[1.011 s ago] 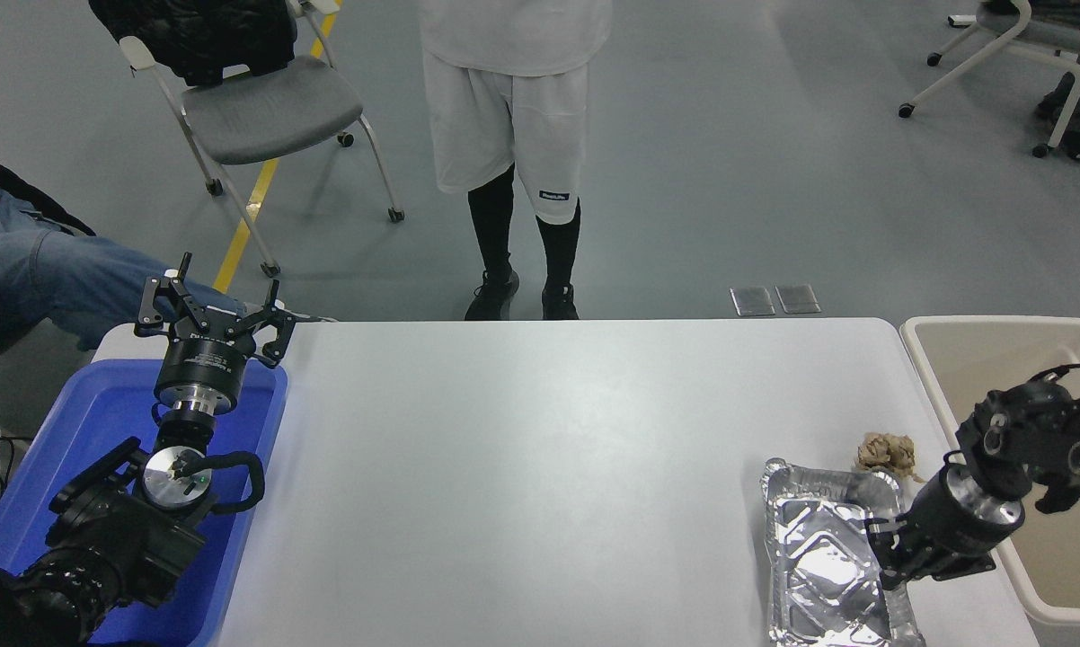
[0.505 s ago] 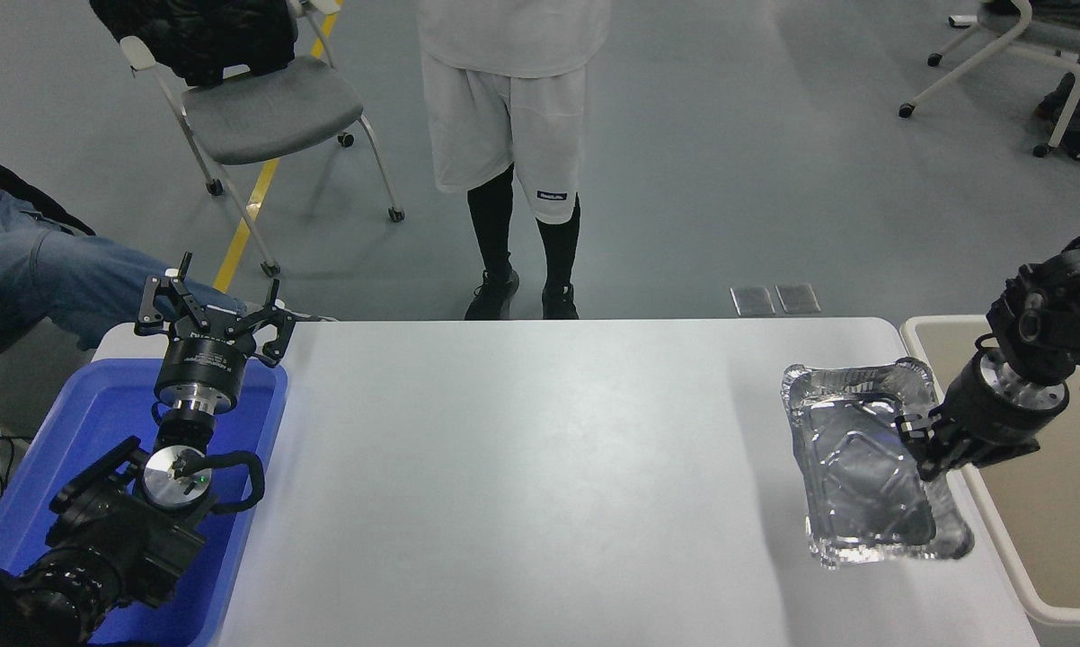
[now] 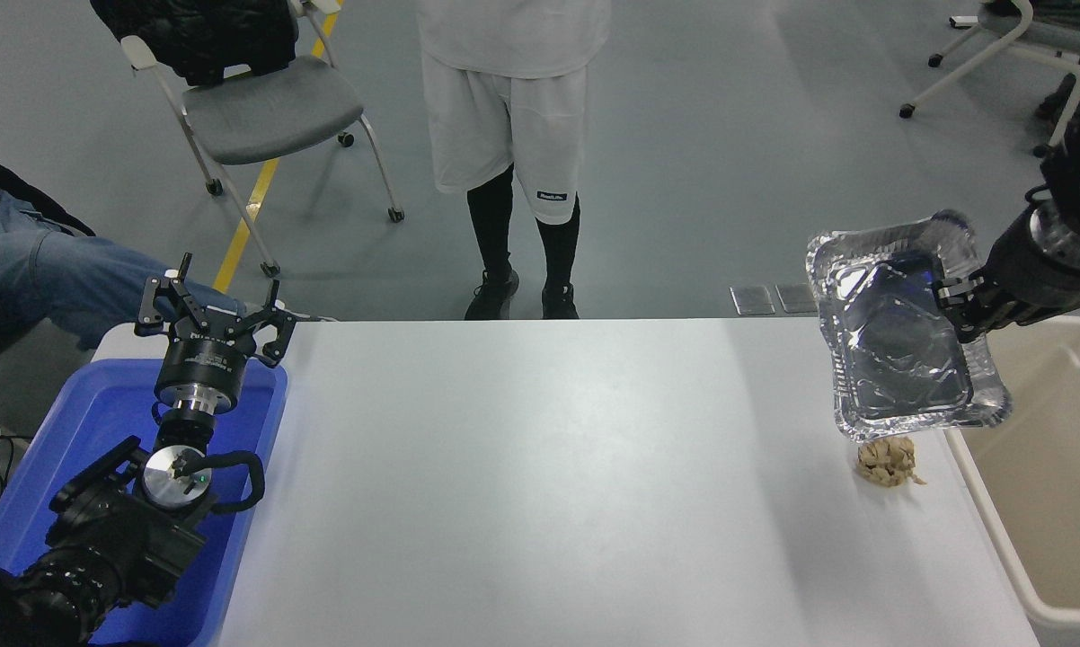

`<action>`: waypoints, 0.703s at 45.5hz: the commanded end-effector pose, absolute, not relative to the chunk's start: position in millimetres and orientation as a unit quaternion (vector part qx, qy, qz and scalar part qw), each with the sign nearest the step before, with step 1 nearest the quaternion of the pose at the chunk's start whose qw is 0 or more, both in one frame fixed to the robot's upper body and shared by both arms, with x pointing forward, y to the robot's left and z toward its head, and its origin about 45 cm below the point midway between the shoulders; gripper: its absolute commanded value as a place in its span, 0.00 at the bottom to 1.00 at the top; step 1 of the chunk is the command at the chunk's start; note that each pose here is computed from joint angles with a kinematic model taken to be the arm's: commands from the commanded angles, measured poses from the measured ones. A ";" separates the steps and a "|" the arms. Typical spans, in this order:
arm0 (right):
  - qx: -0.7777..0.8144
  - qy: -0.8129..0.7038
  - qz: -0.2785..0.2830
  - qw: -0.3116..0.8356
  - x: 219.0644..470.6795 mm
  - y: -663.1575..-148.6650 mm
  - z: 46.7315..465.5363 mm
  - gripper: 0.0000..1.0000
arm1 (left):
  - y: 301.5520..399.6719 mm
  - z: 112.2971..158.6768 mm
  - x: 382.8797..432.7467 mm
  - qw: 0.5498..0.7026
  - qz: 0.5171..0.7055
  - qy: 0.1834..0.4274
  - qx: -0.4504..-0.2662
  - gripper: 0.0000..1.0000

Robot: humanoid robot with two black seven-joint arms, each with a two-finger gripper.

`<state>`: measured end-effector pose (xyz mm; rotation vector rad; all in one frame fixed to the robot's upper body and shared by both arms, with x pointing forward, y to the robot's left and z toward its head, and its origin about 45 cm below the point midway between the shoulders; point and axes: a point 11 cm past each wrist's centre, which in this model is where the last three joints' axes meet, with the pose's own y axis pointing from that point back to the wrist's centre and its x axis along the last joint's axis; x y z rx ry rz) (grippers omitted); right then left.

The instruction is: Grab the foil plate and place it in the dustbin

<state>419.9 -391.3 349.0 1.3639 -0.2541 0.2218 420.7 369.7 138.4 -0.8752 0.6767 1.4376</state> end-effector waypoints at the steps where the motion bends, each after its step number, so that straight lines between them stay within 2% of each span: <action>1: 0.605 -0.158 0.156 0.764 433.3 -379.8 414.1 0.00 | 369.7 138.4 420.6 0.616 0.624 0.294 -0.380 0.99; 12: 0.569 -0.185 0.182 0.780 436.5 -377.3 453.0 0.00 | 369.7 138.4 420.6 0.616 0.624 0.294 -0.380 0.99; 32: 0.562 -0.189 0.173 0.787 432.8 -388.1 452.2 0.00 | 369.7 138.4 420.6 0.616 0.624 0.294 -0.380 0.99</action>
